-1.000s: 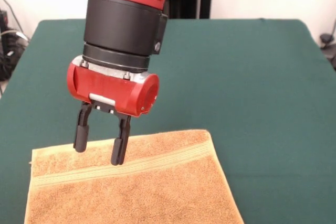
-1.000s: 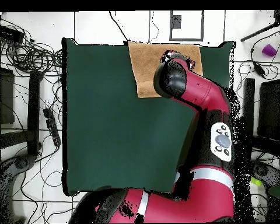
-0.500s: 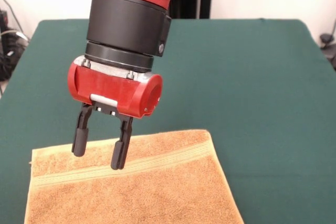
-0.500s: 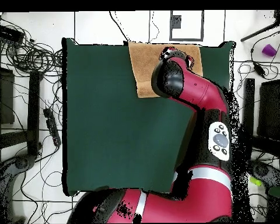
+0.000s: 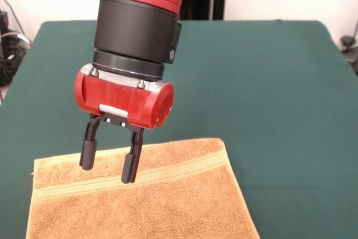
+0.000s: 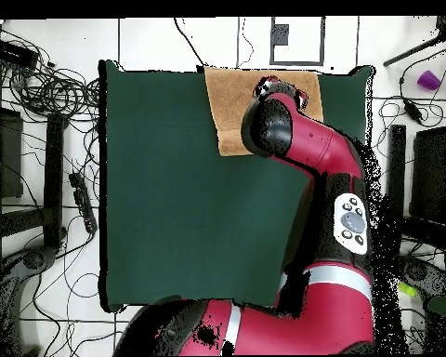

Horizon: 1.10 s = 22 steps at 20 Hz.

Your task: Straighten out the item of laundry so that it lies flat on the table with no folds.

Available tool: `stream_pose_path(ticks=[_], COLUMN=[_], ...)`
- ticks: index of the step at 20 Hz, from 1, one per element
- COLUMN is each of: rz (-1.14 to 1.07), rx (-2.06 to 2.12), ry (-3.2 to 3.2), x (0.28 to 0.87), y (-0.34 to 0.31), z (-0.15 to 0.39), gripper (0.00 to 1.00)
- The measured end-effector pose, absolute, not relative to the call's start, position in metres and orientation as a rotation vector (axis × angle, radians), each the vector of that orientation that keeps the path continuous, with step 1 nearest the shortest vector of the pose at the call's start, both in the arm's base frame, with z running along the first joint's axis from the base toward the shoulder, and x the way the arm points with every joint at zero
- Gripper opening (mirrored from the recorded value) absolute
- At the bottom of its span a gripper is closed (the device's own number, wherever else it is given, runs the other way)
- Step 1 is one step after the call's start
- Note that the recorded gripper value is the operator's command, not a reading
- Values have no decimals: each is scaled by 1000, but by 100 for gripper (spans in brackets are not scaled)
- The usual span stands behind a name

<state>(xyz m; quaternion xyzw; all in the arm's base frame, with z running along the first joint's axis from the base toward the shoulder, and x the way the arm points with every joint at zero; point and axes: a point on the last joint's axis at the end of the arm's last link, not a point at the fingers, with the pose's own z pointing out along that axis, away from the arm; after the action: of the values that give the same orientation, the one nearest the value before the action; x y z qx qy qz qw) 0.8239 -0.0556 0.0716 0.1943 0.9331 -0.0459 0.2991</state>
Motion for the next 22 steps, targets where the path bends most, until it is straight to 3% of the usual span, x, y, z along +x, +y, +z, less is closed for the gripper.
stream_pose_path(ticks=[22], rz=[-138], rx=[460], ry=[2617], x=[785], y=[-54], z=[-32], gripper=[100])
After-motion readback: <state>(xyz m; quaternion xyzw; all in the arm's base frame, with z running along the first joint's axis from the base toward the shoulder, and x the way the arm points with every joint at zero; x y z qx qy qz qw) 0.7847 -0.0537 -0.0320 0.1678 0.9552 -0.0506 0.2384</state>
